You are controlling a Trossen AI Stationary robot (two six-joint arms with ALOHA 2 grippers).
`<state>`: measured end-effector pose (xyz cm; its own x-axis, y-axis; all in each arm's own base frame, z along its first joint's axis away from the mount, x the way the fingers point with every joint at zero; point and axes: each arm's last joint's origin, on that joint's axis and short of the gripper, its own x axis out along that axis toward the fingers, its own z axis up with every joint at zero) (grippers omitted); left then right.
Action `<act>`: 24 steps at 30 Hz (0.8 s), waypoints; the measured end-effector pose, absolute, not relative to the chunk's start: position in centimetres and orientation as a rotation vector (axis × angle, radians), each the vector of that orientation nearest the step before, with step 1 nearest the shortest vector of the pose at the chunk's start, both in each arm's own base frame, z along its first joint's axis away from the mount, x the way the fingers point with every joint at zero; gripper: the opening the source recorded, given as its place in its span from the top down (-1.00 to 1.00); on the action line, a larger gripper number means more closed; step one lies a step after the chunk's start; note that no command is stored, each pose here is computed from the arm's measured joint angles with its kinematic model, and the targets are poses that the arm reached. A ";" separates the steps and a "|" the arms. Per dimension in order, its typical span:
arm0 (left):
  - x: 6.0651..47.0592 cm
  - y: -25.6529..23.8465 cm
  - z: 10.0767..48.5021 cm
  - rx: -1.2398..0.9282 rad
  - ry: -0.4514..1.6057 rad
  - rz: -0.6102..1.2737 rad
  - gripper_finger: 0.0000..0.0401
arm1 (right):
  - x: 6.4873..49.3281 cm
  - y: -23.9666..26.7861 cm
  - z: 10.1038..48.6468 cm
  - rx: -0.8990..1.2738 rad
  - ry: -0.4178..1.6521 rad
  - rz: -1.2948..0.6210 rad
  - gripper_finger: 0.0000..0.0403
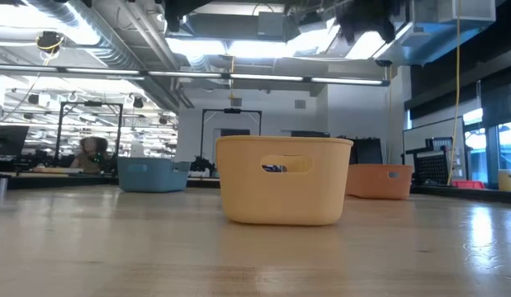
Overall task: Sort & place blocks by color
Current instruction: Put the purple block into the orange bin
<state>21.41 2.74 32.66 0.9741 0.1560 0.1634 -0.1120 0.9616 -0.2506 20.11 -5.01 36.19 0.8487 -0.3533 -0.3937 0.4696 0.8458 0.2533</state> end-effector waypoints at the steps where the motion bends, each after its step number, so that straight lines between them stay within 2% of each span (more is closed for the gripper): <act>1: 21.4 2.7 32.6 -0.243 -0.183 0.137 -0.06 | 20.2 -5.7 35.9 0.375 0.400 -0.494 0.46; 5: 21.4 2.7 32.7 -0.243 -0.184 0.137 -0.06 | 20.1 -8.6 32.5 0.460 0.690 -0.658 0.46; 10: 21.4 2.8 32.7 -0.243 -0.185 0.141 -0.06 | 19.9 -11.4 25.7 0.636 0.958 -0.711 0.46; 16: 21.4 2.8 32.7 -0.243 -0.185 0.141 -0.06 | 19.7 -13.3 19.9 0.828 0.982 -0.756 0.46; 24: 21.4 2.8 32.7 -0.243 -0.186 0.143 -0.06 | 19.5 -14.1 17.5 0.880 0.988 -0.866 0.46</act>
<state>21.42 2.76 32.70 0.9727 0.1629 0.1655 -0.1179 0.9605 -0.2520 19.53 -14.10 17.50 0.3022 -0.1961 -0.9328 0.8989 0.3844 0.2104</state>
